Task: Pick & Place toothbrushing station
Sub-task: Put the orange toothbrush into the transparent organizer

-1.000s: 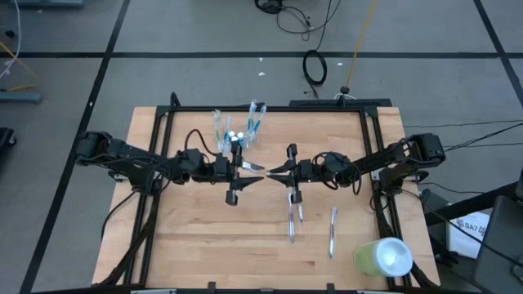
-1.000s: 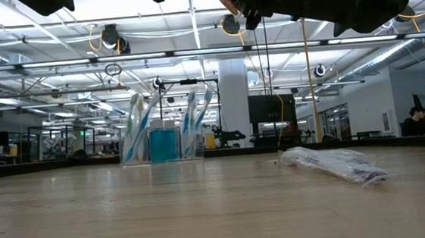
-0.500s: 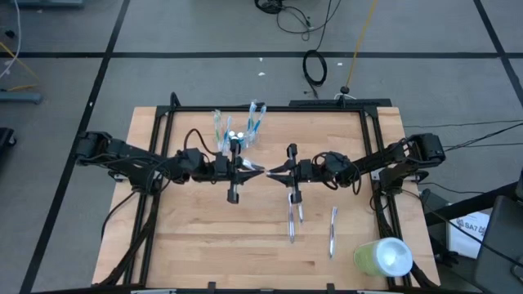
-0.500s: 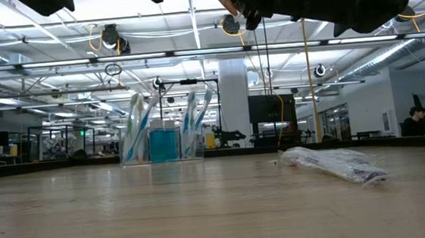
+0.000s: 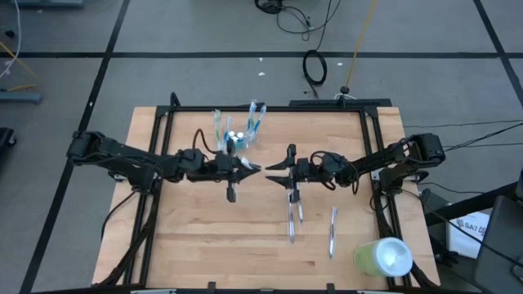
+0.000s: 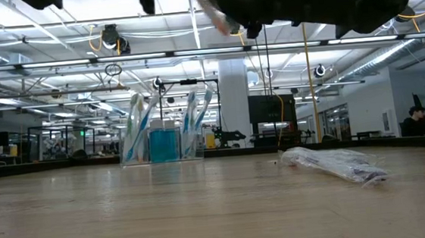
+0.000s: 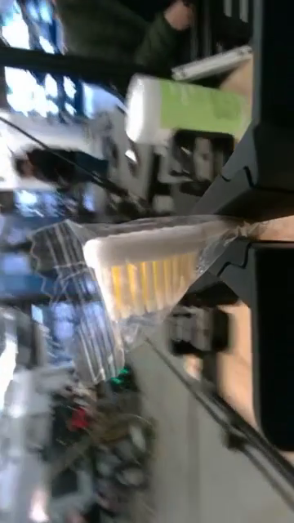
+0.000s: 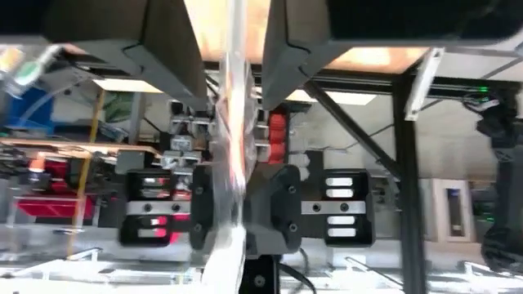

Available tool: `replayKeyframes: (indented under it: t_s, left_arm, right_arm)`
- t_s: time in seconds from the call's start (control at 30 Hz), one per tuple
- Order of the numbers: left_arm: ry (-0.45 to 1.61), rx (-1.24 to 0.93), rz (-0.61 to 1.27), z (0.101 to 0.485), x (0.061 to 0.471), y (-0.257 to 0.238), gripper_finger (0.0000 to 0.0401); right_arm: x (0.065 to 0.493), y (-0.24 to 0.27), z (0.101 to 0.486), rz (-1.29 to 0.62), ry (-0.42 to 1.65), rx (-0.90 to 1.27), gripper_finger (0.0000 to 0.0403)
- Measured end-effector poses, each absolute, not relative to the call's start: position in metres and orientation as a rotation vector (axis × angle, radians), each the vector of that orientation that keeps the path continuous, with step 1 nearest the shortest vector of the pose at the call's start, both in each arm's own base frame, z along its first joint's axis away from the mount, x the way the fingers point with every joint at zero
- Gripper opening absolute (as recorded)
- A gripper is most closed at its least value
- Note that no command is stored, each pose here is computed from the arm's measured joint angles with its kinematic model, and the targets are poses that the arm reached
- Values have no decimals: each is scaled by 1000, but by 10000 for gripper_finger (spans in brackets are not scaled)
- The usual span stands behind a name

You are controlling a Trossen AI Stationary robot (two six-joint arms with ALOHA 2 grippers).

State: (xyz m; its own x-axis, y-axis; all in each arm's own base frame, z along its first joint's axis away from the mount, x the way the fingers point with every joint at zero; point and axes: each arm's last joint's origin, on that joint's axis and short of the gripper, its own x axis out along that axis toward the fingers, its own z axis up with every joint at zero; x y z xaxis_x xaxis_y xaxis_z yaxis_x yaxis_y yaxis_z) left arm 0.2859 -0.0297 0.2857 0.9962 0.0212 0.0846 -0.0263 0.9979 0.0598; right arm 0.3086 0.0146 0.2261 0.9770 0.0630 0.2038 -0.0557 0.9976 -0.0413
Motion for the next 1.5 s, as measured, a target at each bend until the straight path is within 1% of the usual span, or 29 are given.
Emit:
replayKeyframes:
  t_s: [0.13,0.27,0.37,0.47,0.57,0.63,0.77,0.87,1.0,1.17,1.23,1.4,1.5]
  left_arm:
    - [23,-5,159,291,268,-24,29]
    - [158,-3,362,291,247,-16,26]
    - [196,-40,545,293,231,-7,11]
    - [235,-68,707,293,215,4,13]
    - [280,-122,809,289,204,18,25]
    - [332,-134,857,283,199,28,24]
    - [374,-151,915,277,197,43,9]
    - [386,-125,940,271,200,52,12]
    - [410,-166,940,264,205,63,25]
    - [461,-165,949,250,217,70,9]
    - [472,-166,955,245,221,72,9]
    - [501,-207,980,231,230,77,30]
    - [528,-236,998,222,234,78,33]
  right_arm:
    - [309,12,224,-52,-176,-28,136]
    - [310,7,216,-162,-97,-31,145]
    - [310,4,212,-178,-57,-33,146]
    - [310,2,212,-184,-52,-32,144]
    - [310,2,212,-186,-53,-31,143]
    - [310,2,212,-185,-54,-31,143]
    - [310,2,212,-184,-54,-31,145]
    - [310,2,212,-185,-58,-31,145]
    - [310,2,212,-184,-59,-31,145]
    - [310,2,212,-184,-59,-30,145]
    - [310,2,212,-184,-59,-30,144]
    - [310,2,212,-184,-59,-30,146]
    - [310,2,212,-184,-59,-30,145]
